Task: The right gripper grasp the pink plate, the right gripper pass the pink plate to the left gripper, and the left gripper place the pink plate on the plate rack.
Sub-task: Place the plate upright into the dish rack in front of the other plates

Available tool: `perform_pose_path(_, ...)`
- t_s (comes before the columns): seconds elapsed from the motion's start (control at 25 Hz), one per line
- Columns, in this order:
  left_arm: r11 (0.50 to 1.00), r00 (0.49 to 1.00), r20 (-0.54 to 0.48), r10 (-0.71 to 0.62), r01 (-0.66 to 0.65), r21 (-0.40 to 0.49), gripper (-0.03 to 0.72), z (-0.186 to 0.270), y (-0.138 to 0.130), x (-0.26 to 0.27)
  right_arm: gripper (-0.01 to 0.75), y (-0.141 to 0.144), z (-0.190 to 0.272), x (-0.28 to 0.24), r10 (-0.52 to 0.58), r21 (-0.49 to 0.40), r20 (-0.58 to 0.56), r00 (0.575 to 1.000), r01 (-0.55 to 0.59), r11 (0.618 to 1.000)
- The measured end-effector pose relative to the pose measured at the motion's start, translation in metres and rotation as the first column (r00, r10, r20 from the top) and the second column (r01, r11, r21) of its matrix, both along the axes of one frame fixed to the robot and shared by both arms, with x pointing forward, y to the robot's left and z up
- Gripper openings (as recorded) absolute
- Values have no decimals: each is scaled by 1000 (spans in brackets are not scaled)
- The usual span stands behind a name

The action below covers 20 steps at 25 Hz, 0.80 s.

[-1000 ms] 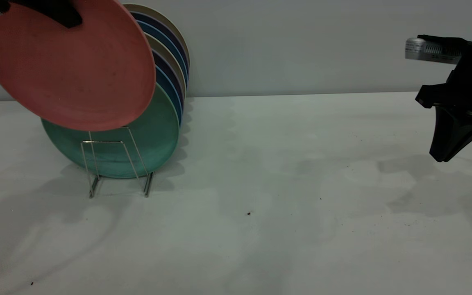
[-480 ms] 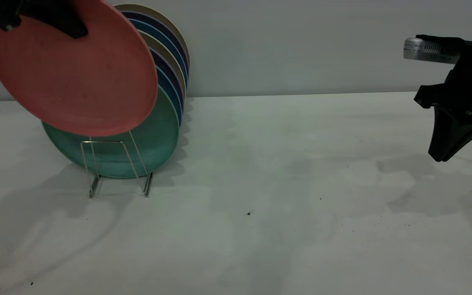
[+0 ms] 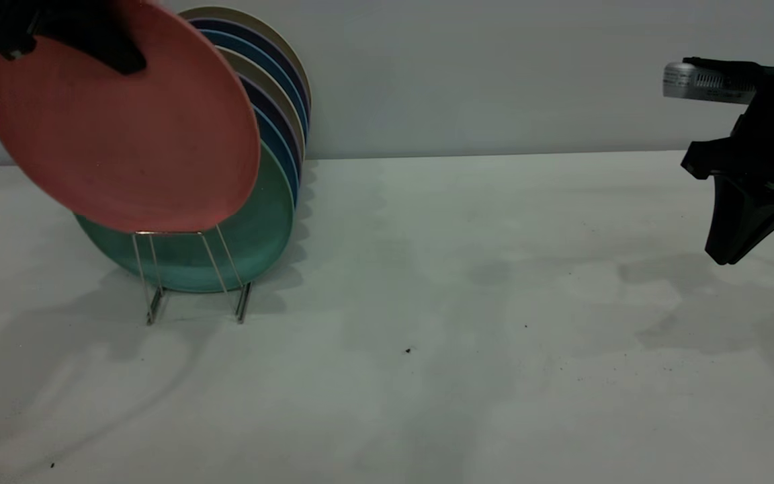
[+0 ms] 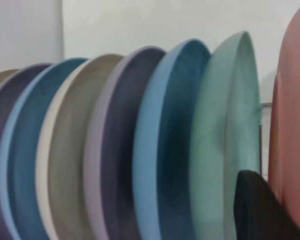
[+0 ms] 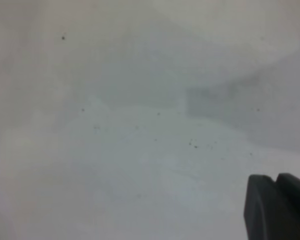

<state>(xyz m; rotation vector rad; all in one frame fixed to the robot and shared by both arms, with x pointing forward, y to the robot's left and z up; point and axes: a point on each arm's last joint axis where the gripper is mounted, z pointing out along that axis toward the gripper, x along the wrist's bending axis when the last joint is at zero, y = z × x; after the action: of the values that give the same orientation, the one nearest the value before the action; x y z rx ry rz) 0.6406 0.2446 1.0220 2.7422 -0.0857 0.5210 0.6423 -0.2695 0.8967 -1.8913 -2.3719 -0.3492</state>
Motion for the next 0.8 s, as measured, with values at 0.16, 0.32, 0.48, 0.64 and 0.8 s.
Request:
perform_pose_path(0.16,1000,1000,-18,1,-1,1,131,-8,0,2,11,0,0,0,1,-1,0,1000,-1,1000)
perform_pose_path(0.32,1000,1000,-20,4,-4,3,131,-11,0,4,11,0,0,0,1,-2,0,1000,-1,1000)
perform_pose_path(0.48,1000,1000,-24,13,-13,-1,131,-11,0,4,11,0,0,0,1,-2,0,1000,-1,1000)
perform_pose_path(0.64,999,998,-47,47,-47,-13,131,-13,0,4,11,0,0,0,1,-2,0,1000,-1,1000)
perform_pose_path(0.8,998,993,-99,69,-70,-8,131,-21,0,4,11,0,0,0,2,-3,1,1000,-2,1000)
